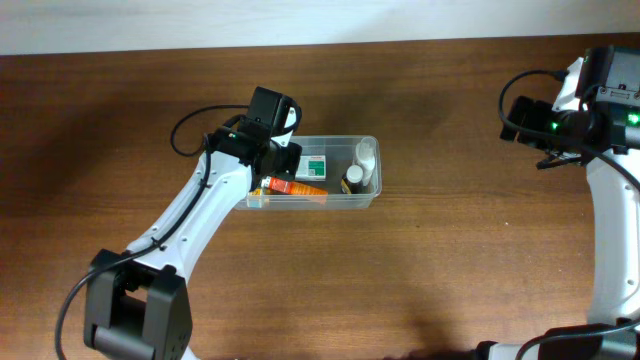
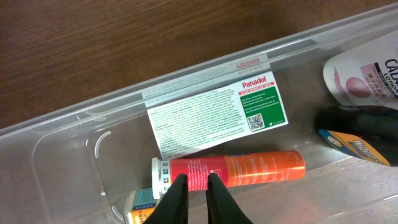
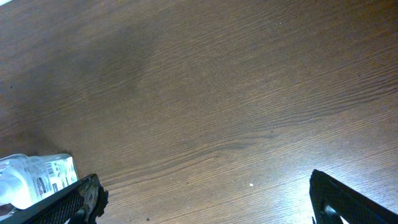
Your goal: Pack container
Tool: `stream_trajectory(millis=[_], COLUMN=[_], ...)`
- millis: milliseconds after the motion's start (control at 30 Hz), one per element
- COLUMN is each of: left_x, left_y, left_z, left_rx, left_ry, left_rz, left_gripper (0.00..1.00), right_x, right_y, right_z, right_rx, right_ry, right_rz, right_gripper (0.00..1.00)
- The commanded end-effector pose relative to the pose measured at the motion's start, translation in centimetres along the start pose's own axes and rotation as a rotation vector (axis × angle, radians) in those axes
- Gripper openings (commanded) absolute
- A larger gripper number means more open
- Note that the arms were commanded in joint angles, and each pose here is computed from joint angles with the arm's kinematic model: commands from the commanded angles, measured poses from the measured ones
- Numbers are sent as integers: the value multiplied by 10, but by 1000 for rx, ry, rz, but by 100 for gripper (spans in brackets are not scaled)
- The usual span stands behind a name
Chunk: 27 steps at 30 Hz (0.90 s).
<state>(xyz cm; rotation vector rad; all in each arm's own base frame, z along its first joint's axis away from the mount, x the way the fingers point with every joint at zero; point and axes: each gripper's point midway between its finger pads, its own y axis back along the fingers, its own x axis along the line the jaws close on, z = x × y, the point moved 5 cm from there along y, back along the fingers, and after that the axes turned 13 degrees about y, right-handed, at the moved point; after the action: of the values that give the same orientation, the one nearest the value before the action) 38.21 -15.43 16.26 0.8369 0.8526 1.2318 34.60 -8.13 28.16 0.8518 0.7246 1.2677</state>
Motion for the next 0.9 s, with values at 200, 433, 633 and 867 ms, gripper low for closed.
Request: stream_trajectory(millis=[200, 433, 633, 867], left_x=[5, 11, 14, 18], left_y=[-36, -45, -44, -44], left_z=[-16, -22, -26, -29], left_rx=[94, 124, 144, 157], left_ry=[-4, -8, -12, -16], left_rz=[42, 84, 111, 139], left_gripper=[9, 9, 9, 9], right_x=[-3, -3, -3, -3], right_y=[1, 1, 1, 1], right_z=[1, 1, 1, 1], right_rx=[-7, -7, -7, -7], right_ry=[-12, -12, -12, -12], right_rz=[-12, -12, -12, -12], right_gripper=[98, 98, 98, 98])
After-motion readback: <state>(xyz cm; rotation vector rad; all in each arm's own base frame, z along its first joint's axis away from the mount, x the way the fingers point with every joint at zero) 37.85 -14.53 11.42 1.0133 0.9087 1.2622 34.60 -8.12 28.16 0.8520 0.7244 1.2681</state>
